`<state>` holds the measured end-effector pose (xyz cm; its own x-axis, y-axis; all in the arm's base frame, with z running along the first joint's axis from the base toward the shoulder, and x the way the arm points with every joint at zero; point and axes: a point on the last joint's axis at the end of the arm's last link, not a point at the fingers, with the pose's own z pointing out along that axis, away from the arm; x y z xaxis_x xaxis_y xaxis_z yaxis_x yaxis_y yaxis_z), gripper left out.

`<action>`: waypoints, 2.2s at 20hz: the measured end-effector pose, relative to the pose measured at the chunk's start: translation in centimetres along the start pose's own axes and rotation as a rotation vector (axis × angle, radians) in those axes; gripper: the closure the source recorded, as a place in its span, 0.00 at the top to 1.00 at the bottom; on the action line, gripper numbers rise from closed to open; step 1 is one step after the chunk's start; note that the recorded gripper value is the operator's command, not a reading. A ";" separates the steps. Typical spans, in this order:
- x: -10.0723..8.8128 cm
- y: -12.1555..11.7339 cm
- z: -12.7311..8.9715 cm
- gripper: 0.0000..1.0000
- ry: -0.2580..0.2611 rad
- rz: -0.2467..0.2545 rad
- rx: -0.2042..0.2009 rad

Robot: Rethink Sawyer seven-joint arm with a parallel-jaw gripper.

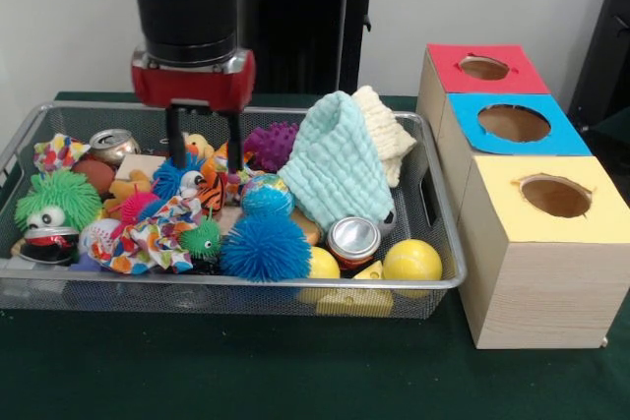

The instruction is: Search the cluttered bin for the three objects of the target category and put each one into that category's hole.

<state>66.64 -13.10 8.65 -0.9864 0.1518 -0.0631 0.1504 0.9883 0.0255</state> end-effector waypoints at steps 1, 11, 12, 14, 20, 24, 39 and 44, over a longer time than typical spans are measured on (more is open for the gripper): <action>-0.4 -0.5 0.1 1.00 -0.002 0.004 0.003; -3.5 -3.4 1.1 1.00 -0.039 0.019 0.024; -3.7 -3.4 1.2 1.00 -0.042 0.017 0.024; -3.9 -3.4 1.5 1.00 -0.045 0.014 0.024; -3.7 -3.0 2.6 1.00 -0.038 -0.001 0.017; -3.2 -2.7 3.7 1.00 -0.025 -0.014 0.012; -0.6 -5.5 7.6 1.00 0.022 -0.022 0.024; -0.3 -6.9 7.9 1.00 0.025 -0.008 0.026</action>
<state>66.38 -19.81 0.62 -0.9889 0.1439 -0.0381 0.1440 0.9896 -0.0008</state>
